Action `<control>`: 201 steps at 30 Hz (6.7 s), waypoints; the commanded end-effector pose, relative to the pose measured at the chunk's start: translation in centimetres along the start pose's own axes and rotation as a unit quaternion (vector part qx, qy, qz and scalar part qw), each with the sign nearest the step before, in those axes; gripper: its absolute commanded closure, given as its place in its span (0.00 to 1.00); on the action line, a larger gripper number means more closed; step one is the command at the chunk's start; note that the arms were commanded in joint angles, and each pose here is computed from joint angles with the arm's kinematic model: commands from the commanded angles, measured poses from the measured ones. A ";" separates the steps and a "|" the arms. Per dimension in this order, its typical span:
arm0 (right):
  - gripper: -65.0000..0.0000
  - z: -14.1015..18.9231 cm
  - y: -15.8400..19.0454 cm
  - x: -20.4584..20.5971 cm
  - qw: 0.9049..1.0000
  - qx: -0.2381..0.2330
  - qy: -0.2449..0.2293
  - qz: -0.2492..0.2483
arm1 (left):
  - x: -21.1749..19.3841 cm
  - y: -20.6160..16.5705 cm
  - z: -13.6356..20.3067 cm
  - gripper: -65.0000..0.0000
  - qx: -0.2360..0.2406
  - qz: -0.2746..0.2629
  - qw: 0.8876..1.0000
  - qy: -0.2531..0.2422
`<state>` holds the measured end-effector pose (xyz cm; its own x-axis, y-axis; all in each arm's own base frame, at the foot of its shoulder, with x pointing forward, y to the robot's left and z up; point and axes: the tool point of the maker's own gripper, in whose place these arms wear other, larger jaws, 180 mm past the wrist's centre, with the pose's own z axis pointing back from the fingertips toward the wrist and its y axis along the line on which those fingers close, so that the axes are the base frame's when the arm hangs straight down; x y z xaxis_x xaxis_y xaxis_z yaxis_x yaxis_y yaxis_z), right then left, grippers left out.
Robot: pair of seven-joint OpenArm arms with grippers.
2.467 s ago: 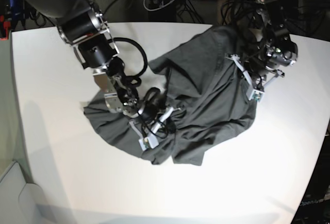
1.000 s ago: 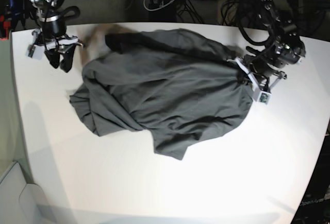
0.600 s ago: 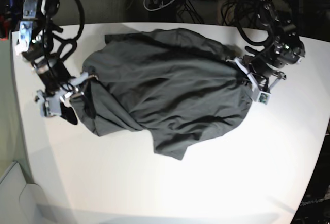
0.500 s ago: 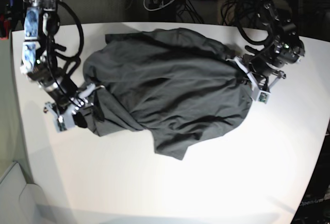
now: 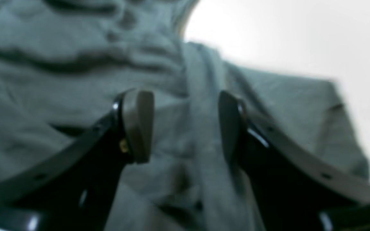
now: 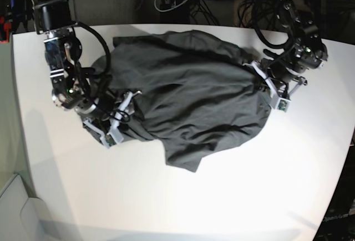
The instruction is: Layout the t-shirt on the table in an organized manner, then fold the t-shirt properly
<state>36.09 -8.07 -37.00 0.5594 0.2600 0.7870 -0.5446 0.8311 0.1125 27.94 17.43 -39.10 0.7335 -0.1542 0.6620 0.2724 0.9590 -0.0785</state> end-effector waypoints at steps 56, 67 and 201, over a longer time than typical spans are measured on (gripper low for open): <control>0.99 17.9 -16.1 -2.3 0.889 -0.309 -0.242 -0.237 | 3.0 7.5 7.9 0.99 0.089 0.086 0.983 -0.133; 0.99 20.4 -15.3 -7.0 0.876 -0.346 -0.212 -0.261 | 1.6 7.1 8.1 0.99 0.082 0.095 0.985 -0.123; 0.94 10.5 -2.0 1.0 0.987 -0.078 -0.136 -0.034 | 5.8 7.8 -0.9 0.94 0.217 -0.066 0.957 0.181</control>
<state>30.43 -14.61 -31.80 0.4504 0.0864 0.8886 -0.3837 0.9174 0.1053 32.68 22.70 -39.18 0.9234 -0.2782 0.2645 0.1904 0.9303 0.3137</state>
